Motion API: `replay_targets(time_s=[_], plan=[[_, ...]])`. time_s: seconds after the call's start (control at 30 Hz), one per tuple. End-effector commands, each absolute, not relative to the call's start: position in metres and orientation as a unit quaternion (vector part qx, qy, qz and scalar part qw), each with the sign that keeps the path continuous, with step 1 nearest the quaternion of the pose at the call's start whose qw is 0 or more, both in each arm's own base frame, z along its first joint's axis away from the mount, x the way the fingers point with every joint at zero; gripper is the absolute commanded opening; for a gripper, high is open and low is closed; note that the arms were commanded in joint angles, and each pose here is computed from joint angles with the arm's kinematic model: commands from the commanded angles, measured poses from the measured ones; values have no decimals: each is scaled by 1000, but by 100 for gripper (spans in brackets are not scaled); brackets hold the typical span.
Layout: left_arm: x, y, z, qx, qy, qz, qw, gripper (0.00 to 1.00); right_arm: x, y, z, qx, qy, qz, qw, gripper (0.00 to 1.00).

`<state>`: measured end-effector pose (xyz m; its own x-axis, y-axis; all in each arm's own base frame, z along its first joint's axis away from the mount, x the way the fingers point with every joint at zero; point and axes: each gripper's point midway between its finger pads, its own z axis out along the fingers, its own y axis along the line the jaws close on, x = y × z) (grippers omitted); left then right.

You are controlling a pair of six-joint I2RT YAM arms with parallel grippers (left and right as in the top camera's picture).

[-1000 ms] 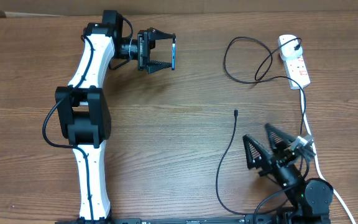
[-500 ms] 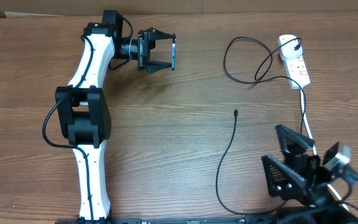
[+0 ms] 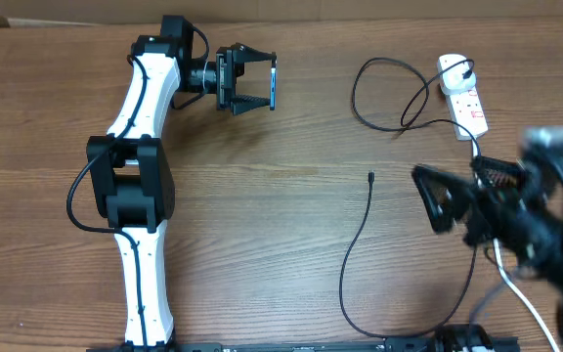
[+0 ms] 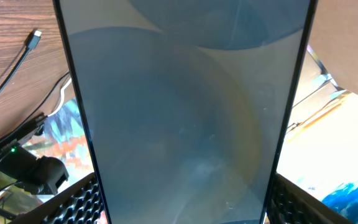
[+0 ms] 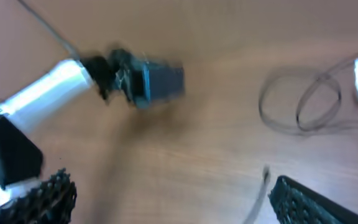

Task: Plug charger to phone and switch on socket
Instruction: 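Swing the right gripper toward the phone held by the left gripper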

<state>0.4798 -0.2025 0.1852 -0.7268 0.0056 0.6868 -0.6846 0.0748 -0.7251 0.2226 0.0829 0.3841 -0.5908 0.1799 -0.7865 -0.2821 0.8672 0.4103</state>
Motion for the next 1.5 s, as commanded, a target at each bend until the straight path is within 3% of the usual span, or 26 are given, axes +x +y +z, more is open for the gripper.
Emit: replay_targets(time_s=[0.0, 0.1, 0.2, 0.27, 0.4, 0.5, 0.77, 0.97, 1.2, 1.47], plan=[[482, -201, 201, 233, -664, 655, 276, 73, 243, 101, 392, -72, 864, 293, 403, 100], [482, -201, 201, 233, -664, 655, 276, 73, 244, 145, 402, -121, 827, 444, 322, 100], [482, -201, 201, 233, -664, 655, 276, 73, 271, 155, 388, -119, 829, 460, 294, 100], [482, -201, 201, 233, -664, 655, 276, 73, 284, 160, 367, -111, 851, 435, 273, 100], [482, -201, 201, 233, -664, 655, 276, 73, 318, 146, 309, -8, 928, 268, 259, 100], [482, -201, 201, 233, -664, 655, 276, 73, 329, 147, 289, 12, 946, 182, 268, 100], [481, -203, 201, 228, -666, 655, 275, 73, 366, 188, 264, -1, 943, 137, 302, 100], [478, -208, 201, 224, -668, 654, 277, 73, 385, 221, 276, -8, 921, 154, 358, 100], [478, -210, 198, 227, -673, 648, 275, 73, 390, 182, 280, 117, 904, 48, 409, 100], [479, -210, 198, 226, -674, 648, 274, 73, 394, 101, 254, 203, 920, 16, 336, 100]])
